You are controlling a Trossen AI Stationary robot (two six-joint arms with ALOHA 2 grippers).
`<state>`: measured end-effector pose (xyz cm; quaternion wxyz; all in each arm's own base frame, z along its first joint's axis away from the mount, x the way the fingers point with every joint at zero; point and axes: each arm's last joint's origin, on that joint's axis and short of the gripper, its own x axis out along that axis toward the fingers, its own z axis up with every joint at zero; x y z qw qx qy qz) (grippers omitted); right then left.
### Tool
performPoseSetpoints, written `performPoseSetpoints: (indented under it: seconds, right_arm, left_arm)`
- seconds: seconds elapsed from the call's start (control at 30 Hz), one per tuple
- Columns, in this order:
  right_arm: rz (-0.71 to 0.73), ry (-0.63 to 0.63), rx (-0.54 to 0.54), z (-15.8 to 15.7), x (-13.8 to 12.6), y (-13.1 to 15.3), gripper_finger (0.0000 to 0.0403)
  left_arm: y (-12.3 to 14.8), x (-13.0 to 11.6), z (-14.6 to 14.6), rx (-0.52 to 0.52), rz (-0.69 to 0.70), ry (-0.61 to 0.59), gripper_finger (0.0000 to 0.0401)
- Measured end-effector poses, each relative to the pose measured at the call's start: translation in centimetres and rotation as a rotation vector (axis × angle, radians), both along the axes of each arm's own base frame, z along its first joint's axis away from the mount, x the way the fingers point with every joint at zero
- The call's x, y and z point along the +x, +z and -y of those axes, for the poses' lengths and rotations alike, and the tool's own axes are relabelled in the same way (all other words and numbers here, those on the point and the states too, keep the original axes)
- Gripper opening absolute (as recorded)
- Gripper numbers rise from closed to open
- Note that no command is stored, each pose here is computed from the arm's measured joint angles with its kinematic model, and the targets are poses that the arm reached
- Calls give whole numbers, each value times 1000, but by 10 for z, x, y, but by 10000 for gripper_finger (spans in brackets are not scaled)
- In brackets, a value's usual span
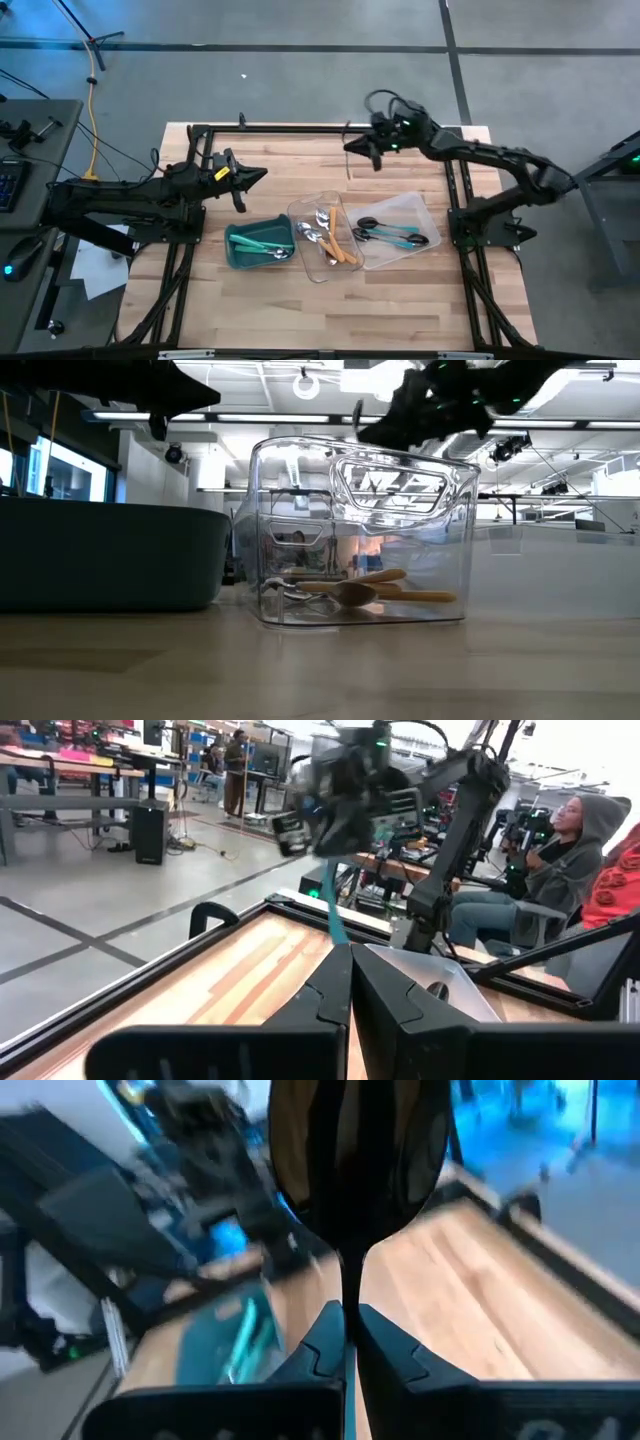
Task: Sort silverware by color (type)
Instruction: Put the blue spoon into the white bin
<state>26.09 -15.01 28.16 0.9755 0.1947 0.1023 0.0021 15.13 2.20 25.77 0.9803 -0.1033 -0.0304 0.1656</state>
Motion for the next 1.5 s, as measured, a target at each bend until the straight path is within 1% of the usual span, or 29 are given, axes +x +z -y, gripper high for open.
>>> performPoseSetpoints:
  seconds: [0.07, 0.17, 0.4, 0.53, 0.7, 0.8, 0.9, 1.0, 1.07, 1.3, 1.4, 1.5]
  right_arm:
    - [67, 0, -21, -11, -8, 4, 0]
    - [137, 30, -59, -24, -12, 14, 0]
    - [188, 154, -153, -53, 0, 27, 0]
    - [169, 164, -147, -64, 5, 25, 0]
    - [136, 146, -108, -71, 7, 22, 0]
    - [132, 139, -106, -74, 8, 22, 0]
    - [130, 128, -108, -76, 9, 22, 0]
    - [131, 136, -108, -79, 10, 22, 0]
    - [131, 144, -108, -82, 11, 22, 0]
    - [106, 185, -104, -92, 13, 19, 0]
    - [78, 198, -99, -96, 13, 16, 0]
    - [63, 182, -100, -98, 14, 15, 0]
  left_arm:
    - [0, 0, 0, -6, 6, 0, 0]
    - [0, 0, 0, -25, 11, -1, 0]
    - [0, 0, 0, -25, 9, -1, 0]
    - [1, 0, 1, -22, 26, -35, 0]
    - [2, 2, 5, -16, 28, -179, 0]
    - [0, 4, 6, -16, 21, -225, 0]
    - [3, 8, 7, -6, 60, -254, 0]
    - [5, 12, 6, 8, 86, -257, 0]
    - [3, 16, 6, 24, 77, -255, 0]
    - [-2, 29, 5, -2, 79, -265, 0]
    - [0, 36, 4, -5, 66, -259, 0]
    - [5, 47, 3, -7, 52, -255, 0]
